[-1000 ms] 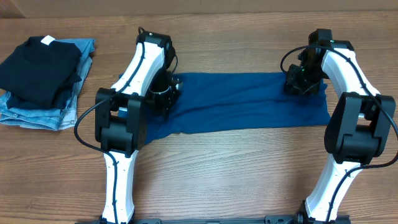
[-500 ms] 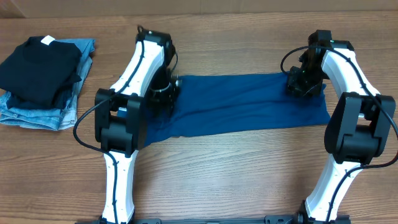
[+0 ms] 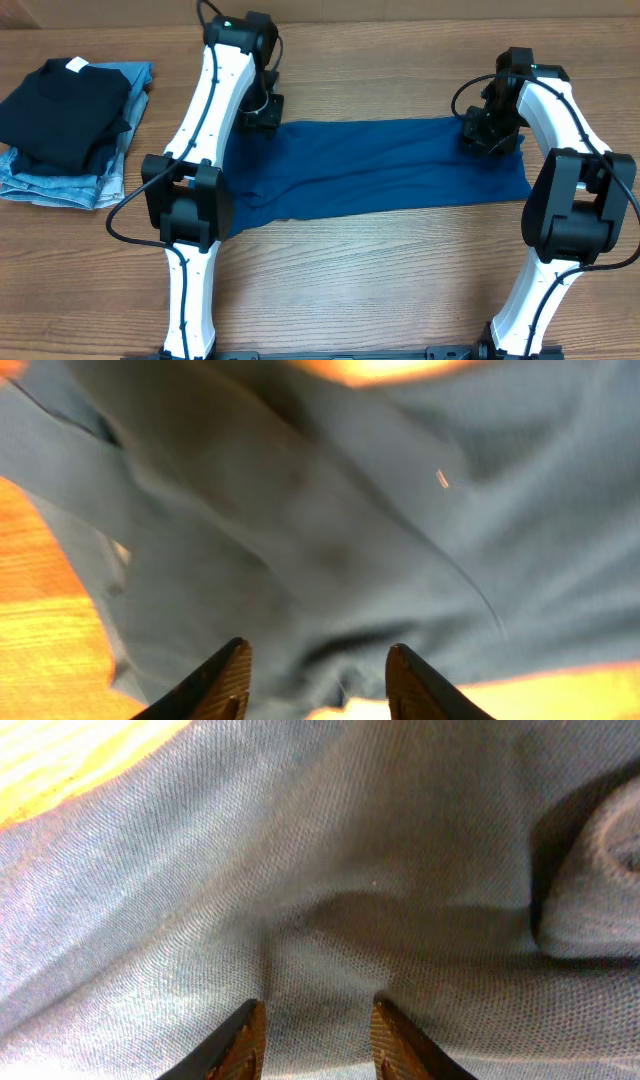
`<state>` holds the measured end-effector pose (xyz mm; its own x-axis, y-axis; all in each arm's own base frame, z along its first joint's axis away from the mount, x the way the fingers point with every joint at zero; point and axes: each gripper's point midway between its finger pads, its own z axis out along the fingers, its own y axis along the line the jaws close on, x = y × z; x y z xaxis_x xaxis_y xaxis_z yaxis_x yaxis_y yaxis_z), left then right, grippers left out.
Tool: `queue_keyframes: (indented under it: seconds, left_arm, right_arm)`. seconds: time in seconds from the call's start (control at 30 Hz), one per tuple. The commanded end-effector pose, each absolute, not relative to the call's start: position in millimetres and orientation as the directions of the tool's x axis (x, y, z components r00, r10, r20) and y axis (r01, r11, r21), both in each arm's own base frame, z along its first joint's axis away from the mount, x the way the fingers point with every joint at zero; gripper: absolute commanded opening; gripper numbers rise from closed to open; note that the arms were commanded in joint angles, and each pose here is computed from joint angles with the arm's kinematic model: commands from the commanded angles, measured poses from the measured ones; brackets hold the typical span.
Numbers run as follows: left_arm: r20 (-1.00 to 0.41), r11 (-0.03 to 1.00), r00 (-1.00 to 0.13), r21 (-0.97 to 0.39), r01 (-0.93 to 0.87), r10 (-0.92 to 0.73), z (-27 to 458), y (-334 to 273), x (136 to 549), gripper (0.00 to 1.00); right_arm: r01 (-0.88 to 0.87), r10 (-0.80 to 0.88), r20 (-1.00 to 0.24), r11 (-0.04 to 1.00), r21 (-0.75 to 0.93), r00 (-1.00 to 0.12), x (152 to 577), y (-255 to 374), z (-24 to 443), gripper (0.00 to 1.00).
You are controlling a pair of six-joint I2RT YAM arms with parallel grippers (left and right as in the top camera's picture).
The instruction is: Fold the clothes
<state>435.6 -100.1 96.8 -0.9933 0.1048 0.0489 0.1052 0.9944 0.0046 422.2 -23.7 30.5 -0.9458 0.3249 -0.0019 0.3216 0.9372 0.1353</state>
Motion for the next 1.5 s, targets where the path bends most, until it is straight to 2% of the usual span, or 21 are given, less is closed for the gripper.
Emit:
queue_keyframes:
  seconds: [0.0,0.17,0.3,0.4,0.43,0.5,0.57,0.63,0.73,0.87,0.93,1.0,1.1,1.17,1.3,1.4,1.47]
  left_arm:
    - [-0.049,0.999,-0.999,0.046,0.013,0.016,114.4,-77.1,454.6,0.53]
    - [-0.050,0.999,-0.998,0.013,-0.048,-0.047,114.2,-48.5,460.0,0.59]
    - [-0.051,0.990,-0.991,-0.069,-0.124,-0.127,133.7,-31.1,454.0,0.55]
    - [-0.170,0.986,-0.973,-0.079,-0.145,-0.156,186.0,-17.1,448.7,0.55]
    - [-0.241,0.987,-0.958,-0.019,-0.158,-0.157,222.8,-4.1,433.3,0.56]
    - [-0.309,0.982,-0.936,0.035,-0.185,-0.166,260.9,8.8,410.8,0.59]
    - [-0.342,0.980,-0.923,0.023,-0.199,-0.179,281.9,13.8,394.7,0.64]
    - [-0.330,0.979,-0.922,-0.033,-0.201,-0.201,289.7,14.7,379.2,0.76]
    - [-0.245,0.984,-0.957,-0.122,-0.127,-0.153,269.4,5.3,370.4,0.77]
    - [-0.179,0.980,-0.979,-0.188,-0.066,-0.100,210.7,-6.6,382.5,0.73]
    - [-0.178,0.978,-0.976,-0.191,-0.088,-0.123,189.7,-5.3,387.1,0.66]
    - [-0.243,0.974,-0.958,-0.199,-0.106,-0.154,195.2,-3.8,393.0,0.65]
    - [-0.376,0.980,-0.909,-0.150,-0.129,-0.177,236.2,7.7,384.0,0.67]
    - [-0.417,0.984,-0.891,-0.063,-0.165,-0.177,256.5,22.5,354.2,0.70]
    - [-0.484,0.983,-0.856,-0.093,-0.155,-0.181,237.3,18.0,318.6,0.80]
    - [-0.553,0.988,-0.819,-0.103,-0.117,-0.155,202.2,15.1,326.8,1.00]
    - [-0.591,0.987,-0.792,-0.135,-0.090,-0.153,182.0,10.1,344.3,1.00]
  right_arm:
    - [0.312,0.323,-0.069,0.940,0.138,-0.944,433.2,-28.1,49.1,0.39]
    - [0.312,0.323,-0.076,0.941,0.128,-0.943,434.3,-30.2,49.0,0.42]
    - [0.314,0.323,-0.077,0.943,0.109,-0.943,433.1,-33.3,48.6,0.43]
    - [0.312,0.321,-0.078,0.944,0.106,-0.944,433.1,-33.7,48.6,0.43]
    - [0.312,0.321,-0.078,0.944,0.106,-0.944,433.1,-33.7,48.6,0.44]
    - [0.312,0.321,-0.078,0.944,0.106,-0.944,433.2,-33.7,48.6,0.47]
    - [0.312,0.321,-0.078,0.944,0.106,-0.944,433.2,-33.7,48.6,0.47]
    - [0.312,0.321,-0.079,0.944,0.107,-0.944,433.5,-33.7,48.6,0.47]
    - [0.311,0.320,-0.085,0.944,0.108,-0.943,434.9,-33.9,48.8,0.47]
    - [0.311,0.320,-0.084,0.944,0.107,-0.944,434.5,-33.9,48.7,0.48]
    - [0.290,0.299,-0.080,0.951,0.104,-0.951,432.9,-33.8,48.5,0.48]
    - [0.292,0.299,-0.078,0.952,0.096,-0.951,432.1,-34.9,48.4,0.48]
    - [0.291,0.300,-0.083,0.952,0.098,-0.950,433.3,-34.9,48.5,0.48]
    - [0.291,0.300,-0.086,0.951,0.099,-0.950,434.2,-35.0,48.6,0.48]
    - [0.291,0.300,-0.090,0.952,0.099,-0.950,435.0,-35.1,48.7,0.48]
    - [0.291,0.300,-0.090,0.952,0.099,-0.950,435.0,-35.1,48.7,0.48]
    - [0.291,0.300,-0.089,0.952,0.099,-0.950,434.7,-35.1,48.6,0.49]
